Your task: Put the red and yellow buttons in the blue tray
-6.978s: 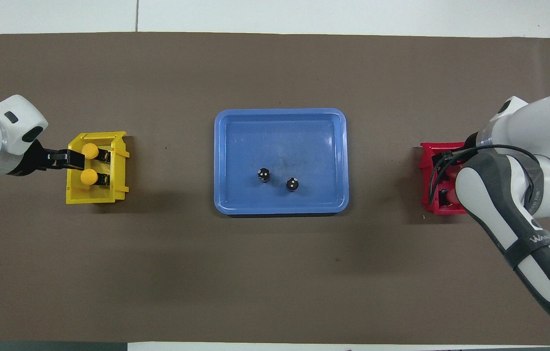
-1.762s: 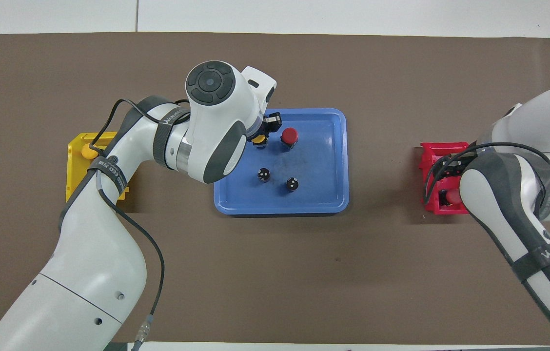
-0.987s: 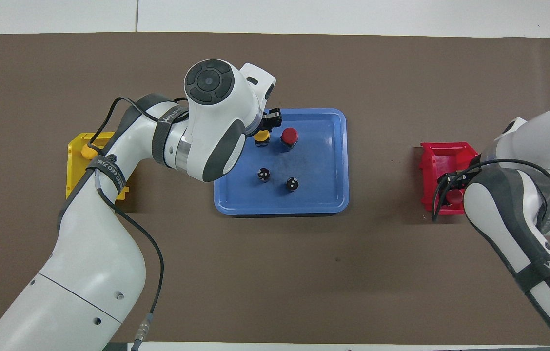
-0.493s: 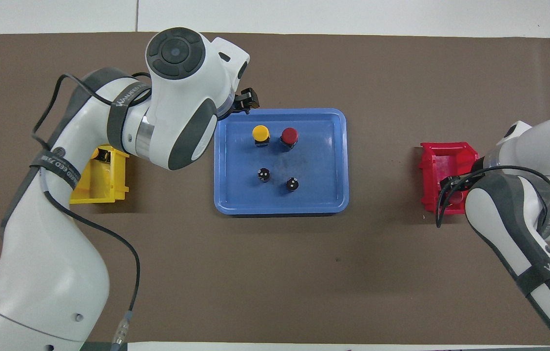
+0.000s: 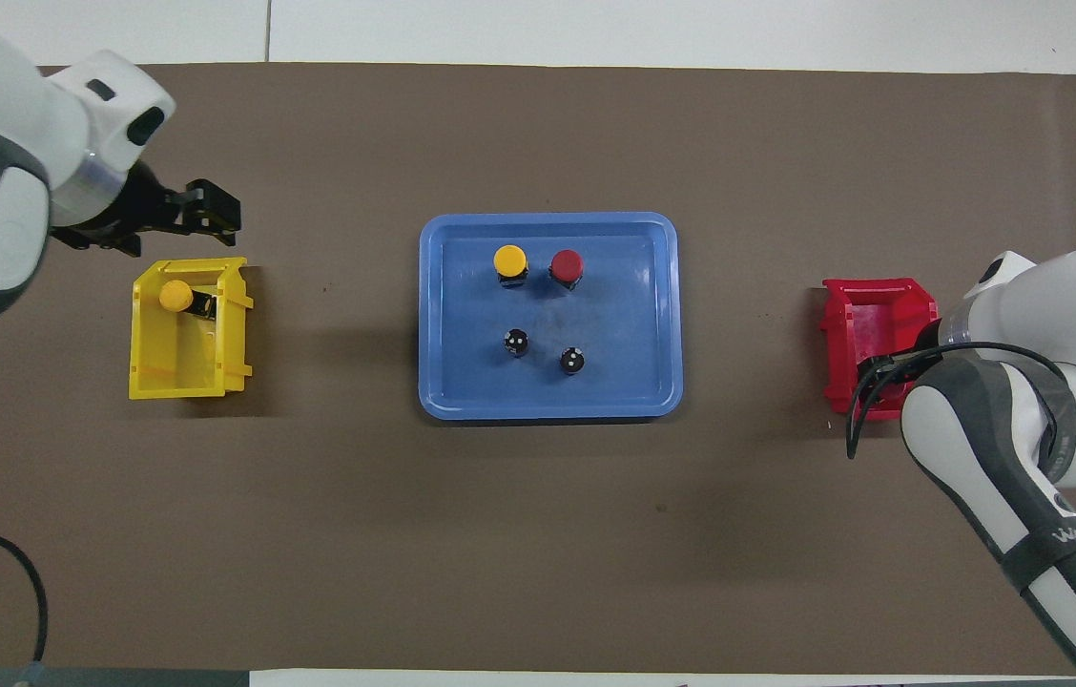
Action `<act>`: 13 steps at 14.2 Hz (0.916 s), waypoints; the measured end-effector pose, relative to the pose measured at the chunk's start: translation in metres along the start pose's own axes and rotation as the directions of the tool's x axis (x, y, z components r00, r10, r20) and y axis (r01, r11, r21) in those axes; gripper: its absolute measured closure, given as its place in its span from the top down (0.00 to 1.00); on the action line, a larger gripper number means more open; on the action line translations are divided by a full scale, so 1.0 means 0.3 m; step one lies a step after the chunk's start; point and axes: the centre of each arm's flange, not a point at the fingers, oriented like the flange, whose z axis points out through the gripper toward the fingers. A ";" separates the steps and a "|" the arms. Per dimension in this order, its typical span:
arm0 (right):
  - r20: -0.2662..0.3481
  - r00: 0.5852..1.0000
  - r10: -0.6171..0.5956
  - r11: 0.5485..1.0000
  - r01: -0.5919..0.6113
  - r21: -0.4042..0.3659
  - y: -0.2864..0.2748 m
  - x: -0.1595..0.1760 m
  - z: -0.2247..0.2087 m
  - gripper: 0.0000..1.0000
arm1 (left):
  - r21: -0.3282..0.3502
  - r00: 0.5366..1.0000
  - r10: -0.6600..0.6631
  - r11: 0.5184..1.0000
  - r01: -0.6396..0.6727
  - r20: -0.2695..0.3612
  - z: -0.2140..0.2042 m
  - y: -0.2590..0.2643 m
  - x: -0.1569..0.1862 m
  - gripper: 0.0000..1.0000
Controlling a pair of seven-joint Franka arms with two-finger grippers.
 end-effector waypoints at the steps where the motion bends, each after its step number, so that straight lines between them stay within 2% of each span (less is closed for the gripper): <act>1: 0.002 1.000 0.000 1.000 0.000 0.000 -0.001 -0.004 0.002 0.51 | -0.004 1.000 -0.006 1.000 0.006 -0.005 -0.028 -0.102 -0.017 1.00; 2: 0.003 1.000 0.000 1.000 0.000 0.000 -0.002 -0.006 0.004 0.49 | -0.008 1.000 -0.019 1.000 0.019 -0.008 -0.059 -0.177 -0.042 1.00; 3: 0.004 1.000 0.000 1.000 0.000 0.000 -0.002 -0.008 0.006 0.41 | -0.011 0.999 -0.035 0.999 0.035 -0.005 -0.098 -0.232 -0.074 1.00; 6: 0.001 1.000 -0.003 1.000 0.003 -0.001 -0.006 -0.007 0.000 0.41 | -0.019 0.998 -0.070 0.997 0.070 -0.003 -0.227 -0.317 -0.174 1.00; 8: -0.001 1.000 -0.007 1.000 0.007 -0.001 -0.010 0.013 -0.047 0.41 | -0.022 0.998 -0.069 0.997 0.069 0.003 -0.265 -0.359 -0.219 1.00; 10: 0.009 1.000 -0.025 1.000 0.025 -0.001 -0.026 0.068 -0.169 0.41 | -0.023 0.998 -0.057 0.998 0.057 0.018 -0.254 -0.377 -0.236 1.00; 13: 0.019 0.997 -0.076 0.997 0.076 -0.005 -0.119 0.186 -0.430 0.41 | -0.025 0.999 -0.039 0.999 0.040 0.028 -0.237 -0.402 -0.238 1.00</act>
